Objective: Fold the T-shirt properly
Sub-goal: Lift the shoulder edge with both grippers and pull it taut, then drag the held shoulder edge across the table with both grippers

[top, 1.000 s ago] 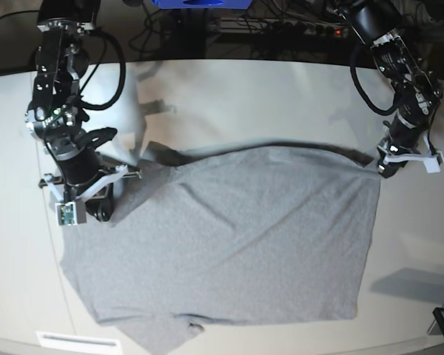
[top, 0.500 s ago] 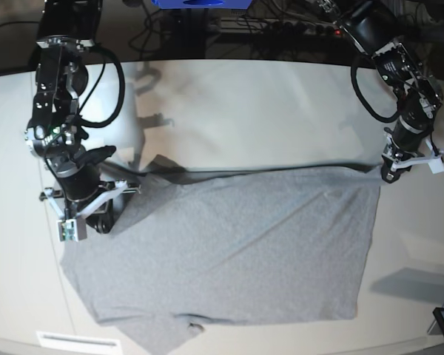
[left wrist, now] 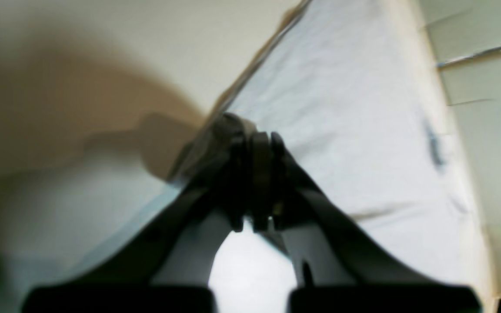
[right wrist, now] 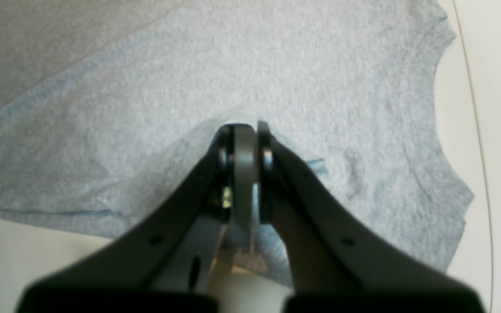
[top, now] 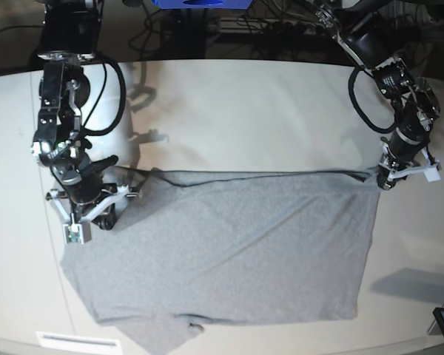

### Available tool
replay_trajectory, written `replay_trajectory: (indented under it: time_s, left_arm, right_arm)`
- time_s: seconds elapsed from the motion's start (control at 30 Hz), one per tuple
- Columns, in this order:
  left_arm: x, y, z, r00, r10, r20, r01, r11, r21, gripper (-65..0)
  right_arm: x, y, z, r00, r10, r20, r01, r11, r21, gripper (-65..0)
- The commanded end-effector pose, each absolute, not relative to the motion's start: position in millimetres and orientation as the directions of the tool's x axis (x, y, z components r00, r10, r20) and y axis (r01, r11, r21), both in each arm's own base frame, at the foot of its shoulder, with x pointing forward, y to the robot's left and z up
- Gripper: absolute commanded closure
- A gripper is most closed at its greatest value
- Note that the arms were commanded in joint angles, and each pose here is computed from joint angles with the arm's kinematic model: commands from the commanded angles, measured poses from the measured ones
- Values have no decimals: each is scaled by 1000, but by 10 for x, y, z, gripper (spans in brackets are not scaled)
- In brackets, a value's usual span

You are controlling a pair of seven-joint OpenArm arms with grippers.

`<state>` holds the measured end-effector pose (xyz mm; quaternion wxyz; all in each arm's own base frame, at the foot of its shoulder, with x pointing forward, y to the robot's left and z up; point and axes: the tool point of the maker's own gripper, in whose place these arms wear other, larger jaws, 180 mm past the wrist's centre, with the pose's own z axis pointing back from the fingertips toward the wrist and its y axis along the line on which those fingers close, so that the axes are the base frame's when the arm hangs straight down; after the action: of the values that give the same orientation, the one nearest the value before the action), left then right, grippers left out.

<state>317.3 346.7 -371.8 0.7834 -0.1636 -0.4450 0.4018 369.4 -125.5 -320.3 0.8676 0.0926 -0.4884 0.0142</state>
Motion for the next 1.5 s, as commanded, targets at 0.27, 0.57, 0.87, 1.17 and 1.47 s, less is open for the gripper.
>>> replay_trajectory:
  time_s: [0.27,0.57,0.87,1.17,1.47]
  left_arm:
    - [3229,3612,-3554,273,721,636,-477,676,-562,-5]
    - [3346,3623,-3359,243,706,665,-448,690,-569,-220]
    - [3397,3665,-2783,184,605,775,-377,771,-512,-321]
    - [2877,3687,-2738,276,452,848,-392,859,-330,-324]
    - [2521,3745,-2997,378,411,830,-441,868,-229,-321]
  right_arm:
    - [3779,-1287,-3053,474,-76,877,-114,983,147,-57]
    - [3779,-1287,-3053,474,-76,877,-114,983,147,-241]
    - [3765,-1384,-2992,460,-47,887,-115,987,111,-344]
    - [3375,-1694,-3055,513,-80,855,-23,994,106,-350]
    - [2942,-1717,-3184,515,-375,771,50,911,410,-428]
